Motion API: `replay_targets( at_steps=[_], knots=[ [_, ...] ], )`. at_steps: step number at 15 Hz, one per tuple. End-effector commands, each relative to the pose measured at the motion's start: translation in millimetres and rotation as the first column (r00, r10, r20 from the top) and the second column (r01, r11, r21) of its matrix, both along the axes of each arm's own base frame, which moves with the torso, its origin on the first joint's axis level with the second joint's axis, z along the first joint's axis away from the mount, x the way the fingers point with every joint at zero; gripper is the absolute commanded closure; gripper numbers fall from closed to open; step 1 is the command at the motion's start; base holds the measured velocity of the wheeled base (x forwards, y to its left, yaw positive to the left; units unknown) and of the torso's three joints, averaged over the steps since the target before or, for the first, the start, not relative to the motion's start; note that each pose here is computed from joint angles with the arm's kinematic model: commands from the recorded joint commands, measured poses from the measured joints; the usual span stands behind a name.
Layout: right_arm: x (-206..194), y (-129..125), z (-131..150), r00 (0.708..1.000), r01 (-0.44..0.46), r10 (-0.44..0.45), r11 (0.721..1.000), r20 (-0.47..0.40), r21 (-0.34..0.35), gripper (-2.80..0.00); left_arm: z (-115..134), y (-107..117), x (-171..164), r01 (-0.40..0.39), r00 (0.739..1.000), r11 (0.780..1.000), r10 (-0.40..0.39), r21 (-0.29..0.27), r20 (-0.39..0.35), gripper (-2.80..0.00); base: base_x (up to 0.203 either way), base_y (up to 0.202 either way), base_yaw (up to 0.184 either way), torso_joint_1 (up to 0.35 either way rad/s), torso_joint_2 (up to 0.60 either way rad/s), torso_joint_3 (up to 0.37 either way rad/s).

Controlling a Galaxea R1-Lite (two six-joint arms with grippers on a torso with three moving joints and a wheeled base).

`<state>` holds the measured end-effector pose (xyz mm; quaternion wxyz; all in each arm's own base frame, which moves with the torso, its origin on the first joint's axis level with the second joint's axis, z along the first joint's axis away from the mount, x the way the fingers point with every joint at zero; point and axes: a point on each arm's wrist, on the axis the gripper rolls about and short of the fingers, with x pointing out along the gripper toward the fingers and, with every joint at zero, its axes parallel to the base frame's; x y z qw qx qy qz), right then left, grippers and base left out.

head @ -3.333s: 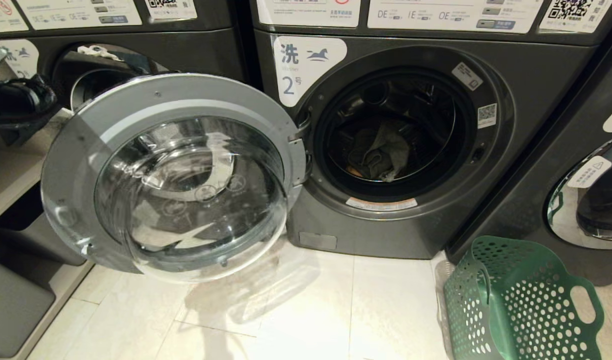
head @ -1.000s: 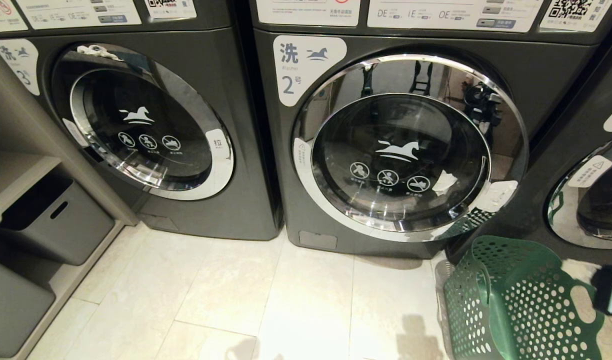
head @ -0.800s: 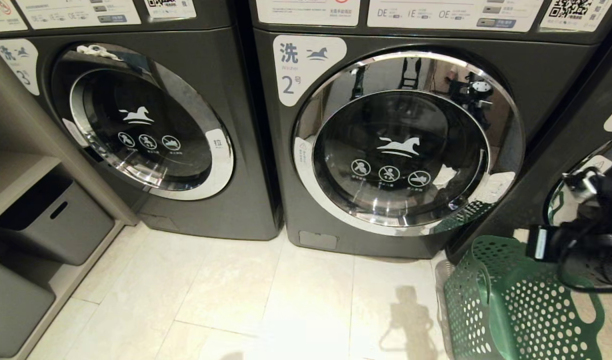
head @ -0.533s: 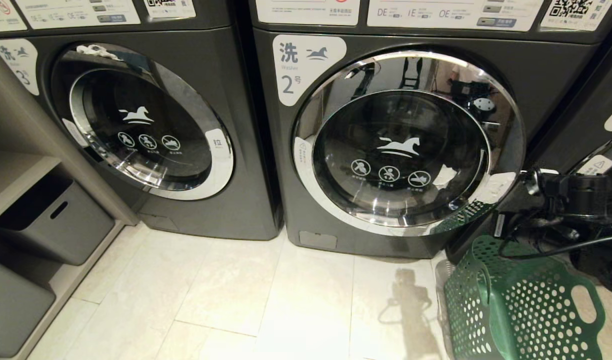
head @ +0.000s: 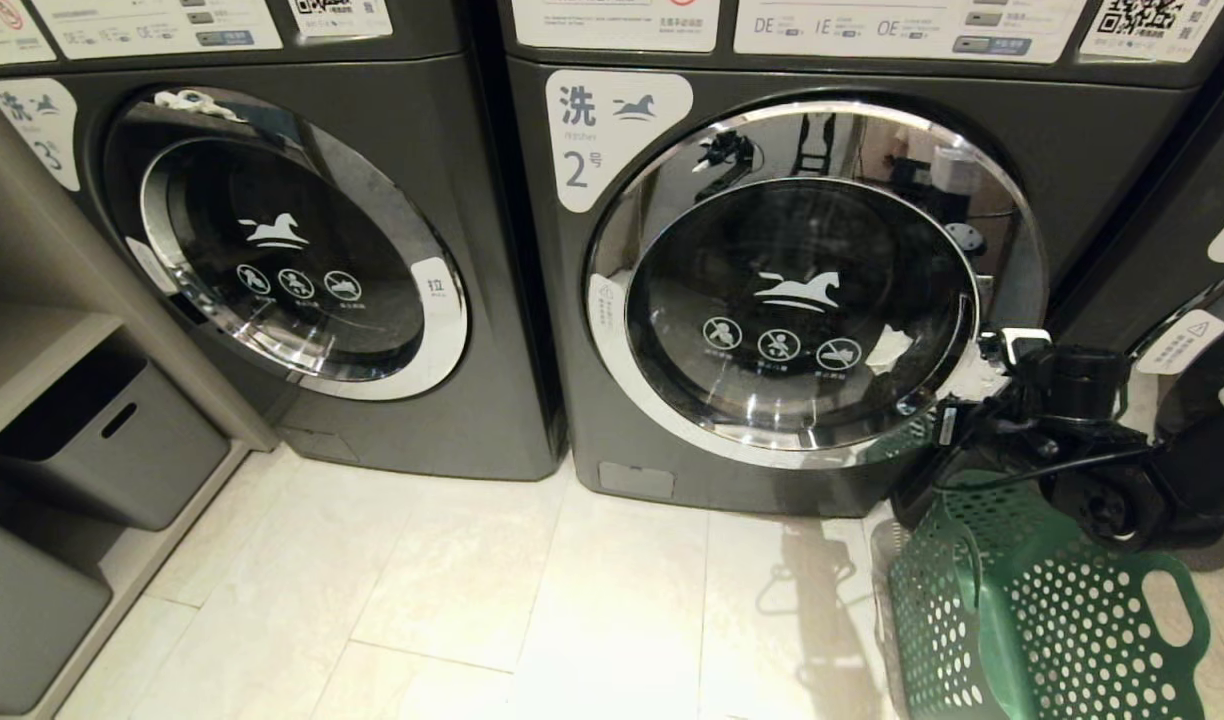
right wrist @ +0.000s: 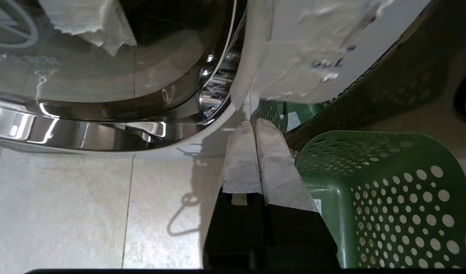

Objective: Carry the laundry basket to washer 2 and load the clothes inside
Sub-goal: Close the washing machine door with the left hand, then press the washing machine door tightly with the right hand

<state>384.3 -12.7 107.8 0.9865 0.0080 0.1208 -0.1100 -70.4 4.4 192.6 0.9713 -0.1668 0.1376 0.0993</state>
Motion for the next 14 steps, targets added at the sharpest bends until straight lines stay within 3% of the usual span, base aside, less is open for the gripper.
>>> replay_targets(
  at_steps=[1, 7, 14],
  knots=[
    [14, -5, -3, 1.000, 0.013, -0.013, 1.000, 0.022, -0.006, 0.00, -4, -1, -5, -0.018, 1.000, 1.000, 0.018, 0.002, 0.018, 0.00, 0.000, 0.000, 0.000, 0.000, 0.00, 0.000],
    [56, -29, 16, 0.985, 0.094, -0.081, 0.992, 0.151, -0.080, 0.00, -10, -2, -8, -0.037, 0.999, 0.999, 0.037, 0.002, -0.001, 0.00, 0.000, 0.000, 0.000, 0.000, 0.00, 0.000],
    [96, -37, 14, 0.968, 0.081, -0.060, 0.994, 0.242, -0.078, 0.00, -11, -2, -8, -0.036, 0.999, 0.999, 0.036, 0.004, -0.004, 0.00, 0.000, 0.000, 0.000, 0.000, 0.00, 0.000]
  ],
)
